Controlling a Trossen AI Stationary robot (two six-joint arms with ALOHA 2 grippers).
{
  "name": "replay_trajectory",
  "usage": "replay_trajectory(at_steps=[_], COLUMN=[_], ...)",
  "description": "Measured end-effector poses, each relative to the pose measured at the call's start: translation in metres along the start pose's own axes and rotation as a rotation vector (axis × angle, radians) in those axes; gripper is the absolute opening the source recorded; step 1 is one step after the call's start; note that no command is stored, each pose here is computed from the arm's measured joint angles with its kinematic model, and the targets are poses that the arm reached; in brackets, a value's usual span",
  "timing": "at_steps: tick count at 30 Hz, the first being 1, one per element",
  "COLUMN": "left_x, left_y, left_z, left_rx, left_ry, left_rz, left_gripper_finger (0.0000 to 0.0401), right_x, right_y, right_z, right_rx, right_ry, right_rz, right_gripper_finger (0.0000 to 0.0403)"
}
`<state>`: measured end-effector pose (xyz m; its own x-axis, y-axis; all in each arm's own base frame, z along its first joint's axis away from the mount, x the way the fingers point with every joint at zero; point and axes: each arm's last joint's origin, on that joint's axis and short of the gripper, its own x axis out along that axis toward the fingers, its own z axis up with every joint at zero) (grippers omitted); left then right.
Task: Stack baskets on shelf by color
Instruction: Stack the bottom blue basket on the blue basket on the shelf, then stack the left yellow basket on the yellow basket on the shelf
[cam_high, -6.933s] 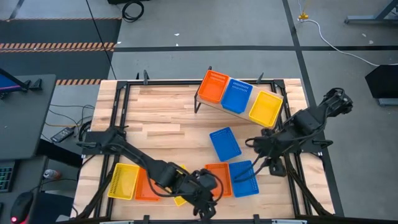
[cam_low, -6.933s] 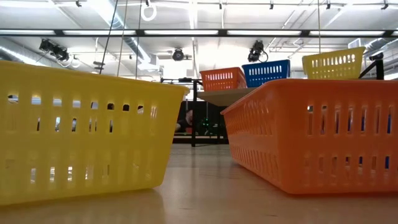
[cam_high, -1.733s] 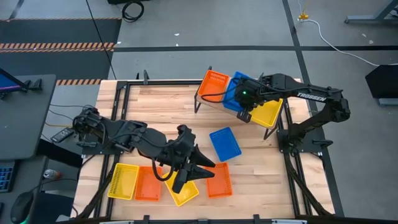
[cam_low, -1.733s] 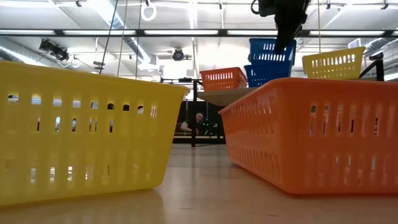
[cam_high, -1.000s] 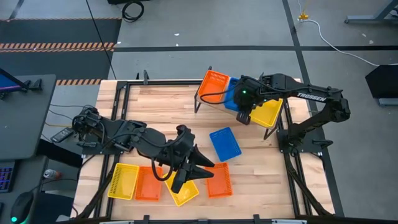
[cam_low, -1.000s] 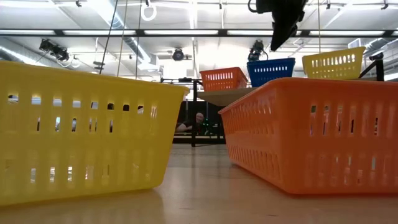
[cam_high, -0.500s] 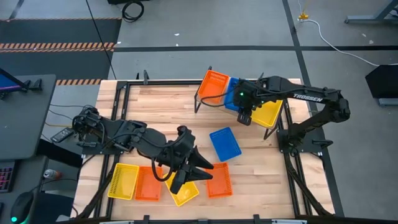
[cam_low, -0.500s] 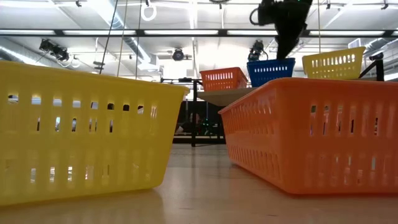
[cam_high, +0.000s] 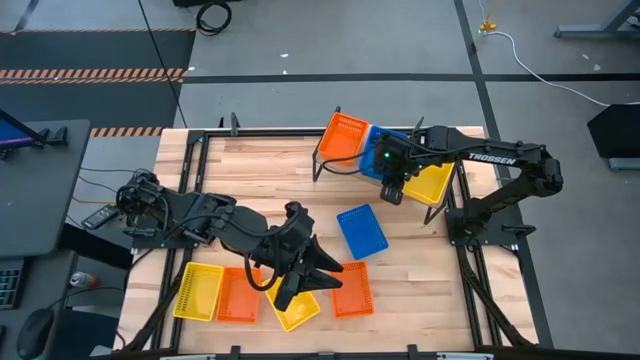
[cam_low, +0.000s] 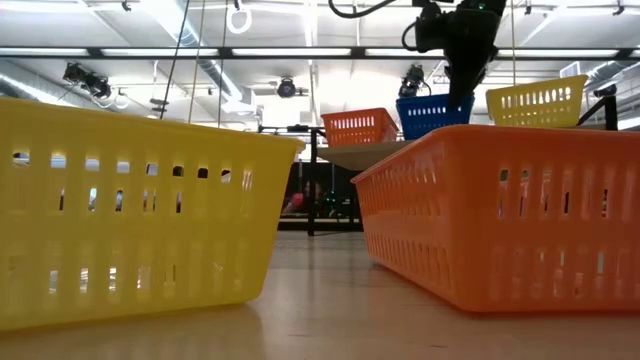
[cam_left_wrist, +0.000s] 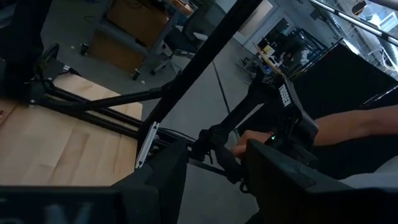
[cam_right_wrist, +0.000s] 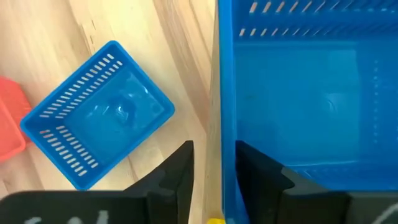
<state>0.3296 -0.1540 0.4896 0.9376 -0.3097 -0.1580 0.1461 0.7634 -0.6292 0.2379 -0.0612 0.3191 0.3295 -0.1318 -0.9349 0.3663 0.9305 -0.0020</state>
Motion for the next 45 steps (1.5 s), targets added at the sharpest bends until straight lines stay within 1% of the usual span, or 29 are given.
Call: replay_trajectory(at_steps=[6, 15, 20, 23, 27, 29, 33, 35, 37, 39, 42, 45], left_x=[0.000, 0.000, 0.000, -0.001, -0.004, -0.006, -0.017, -0.023, -0.024, -0.022, -0.016, -0.012], left_y=[0.000, 0.000, 0.001, 0.005, 0.020, 0.029, 0.040, 0.042, 0.041, 0.036, 0.024, 0.012], left_z=[0.000, 0.000, -0.001, -0.005, -0.021, -0.031, -0.056, -0.072, -0.087, -0.100, -0.120, -0.144], left_rx=[-0.002, -0.001, 0.000, 0.004, 0.036, 0.023, -0.043, -0.049, -0.047, -0.045, -0.041, -0.033], left_ry=[0.004, 0.004, 0.005, 0.034, 0.183, 0.277, 0.518, 0.651, 0.739, 0.783, 0.833, 0.914], left_rz=[0.003, 0.003, 0.008, 0.074, 0.247, 0.340, 0.513, 0.603, 0.667, 0.690, 0.650, 0.614], left_gripper_finger=[0.0172, 0.0172, 0.0172, 0.0172, 0.0172, 0.0172, 0.0172, 0.0172, 0.0172, 0.0172, 0.0172, 0.0172], right_x=[0.000, 0.000, 0.000, -0.007, -0.028, -0.044, -0.074, -0.084, -0.091, -0.094, -0.099, -0.102], right_y=[0.000, 0.000, 0.000, 0.001, 0.004, 0.006, 0.017, 0.024, 0.032, 0.040, 0.053, 0.066], right_z=[0.000, 0.001, 0.001, -0.002, -0.003, -0.003, -0.005, -0.008, -0.012, -0.016, -0.023, -0.028], right_rx=[0.037, 0.079, 0.093, 0.103, 0.102, 0.104, 0.108, 0.104, 0.099, 0.091, 0.060, 0.022], right_ry=[-0.004, -0.011, -0.012, -0.027, -0.074, -0.110, -0.187, -0.214, -0.224, -0.219, -0.212, -0.205], right_rz=[0.001, -0.007, -0.003, 0.031, 0.063, 0.084, 0.169, 0.213, 0.256, 0.292, 0.333, 0.375], right_gripper_finger=[0.0096, 0.0083, 0.0084, 0.0097, 0.0123, 0.0137, 0.0160, 0.0167, 0.0170, 0.0172, 0.0171, 0.0171])
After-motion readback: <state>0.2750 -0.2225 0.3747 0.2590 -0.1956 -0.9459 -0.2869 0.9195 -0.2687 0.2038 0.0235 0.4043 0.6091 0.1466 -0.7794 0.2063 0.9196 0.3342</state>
